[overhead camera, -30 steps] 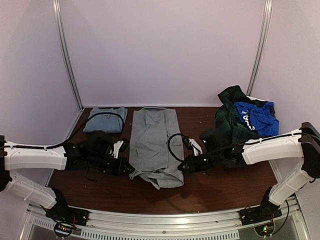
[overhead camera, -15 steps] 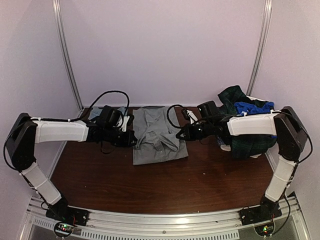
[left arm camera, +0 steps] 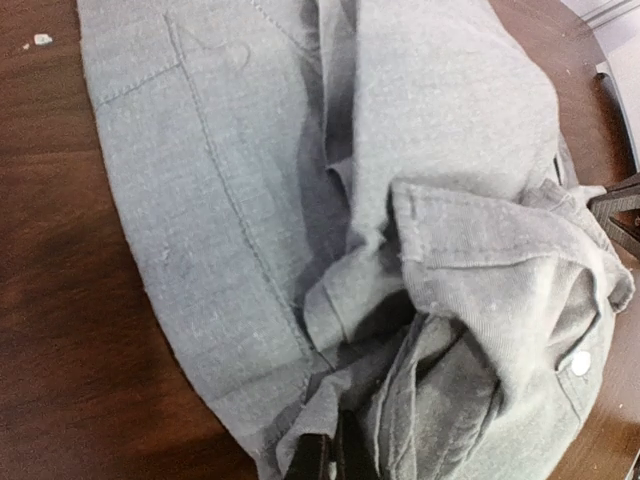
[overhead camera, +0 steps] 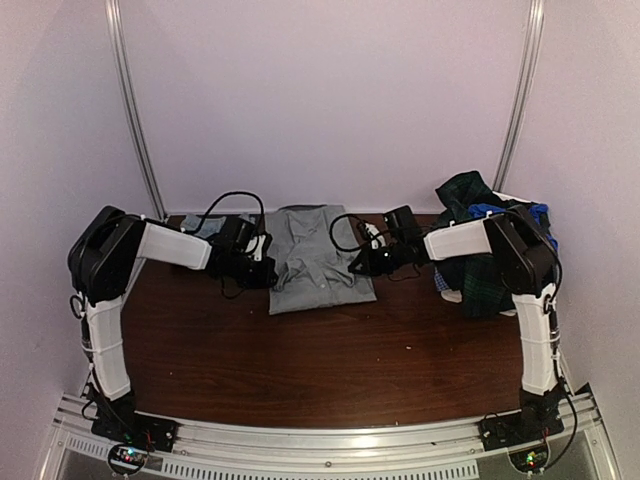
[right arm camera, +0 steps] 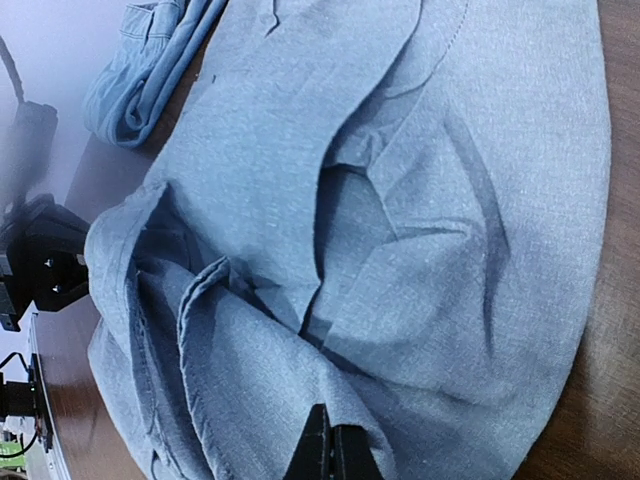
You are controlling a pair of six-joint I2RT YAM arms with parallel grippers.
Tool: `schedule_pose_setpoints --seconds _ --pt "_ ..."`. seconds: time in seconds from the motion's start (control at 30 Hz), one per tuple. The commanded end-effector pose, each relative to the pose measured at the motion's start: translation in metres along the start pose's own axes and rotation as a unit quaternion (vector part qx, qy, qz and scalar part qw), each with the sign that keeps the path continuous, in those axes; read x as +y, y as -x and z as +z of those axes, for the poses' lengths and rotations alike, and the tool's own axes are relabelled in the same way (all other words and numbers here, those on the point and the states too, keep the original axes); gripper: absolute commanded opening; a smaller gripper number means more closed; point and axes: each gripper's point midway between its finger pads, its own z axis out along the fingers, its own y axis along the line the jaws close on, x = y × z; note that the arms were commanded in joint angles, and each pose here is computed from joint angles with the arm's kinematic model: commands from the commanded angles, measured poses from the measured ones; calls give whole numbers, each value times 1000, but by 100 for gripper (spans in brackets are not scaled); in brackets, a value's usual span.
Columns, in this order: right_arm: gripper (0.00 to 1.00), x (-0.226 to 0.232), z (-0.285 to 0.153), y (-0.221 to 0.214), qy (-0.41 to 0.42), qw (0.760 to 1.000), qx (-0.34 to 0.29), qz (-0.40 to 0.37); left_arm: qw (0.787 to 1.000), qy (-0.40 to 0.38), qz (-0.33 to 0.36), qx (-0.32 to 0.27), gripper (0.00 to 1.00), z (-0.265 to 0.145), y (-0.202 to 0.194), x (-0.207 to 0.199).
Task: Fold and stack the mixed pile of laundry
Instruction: Fold the rectangle-folded shirt at the center of the board.
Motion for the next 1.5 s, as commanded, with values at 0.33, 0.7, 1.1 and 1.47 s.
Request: schedule_pose_setpoints --seconds 0.33,0.7,1.1,1.47 --pt "0 37 -33 -73 45 999 18 15 999 -36 13 17 0 -32 -55 -16" --pt "0 86 -96 -69 49 999 -19 1 998 -39 43 -27 0 -104 -35 -54" --pt "0 19 -48 -20 18 999 -28 14 998 -22 45 -39 0 -33 24 -33" --pt "12 14 -31 2 32 998 -46 14 999 -3 35 -36 17 -5 31 -2"
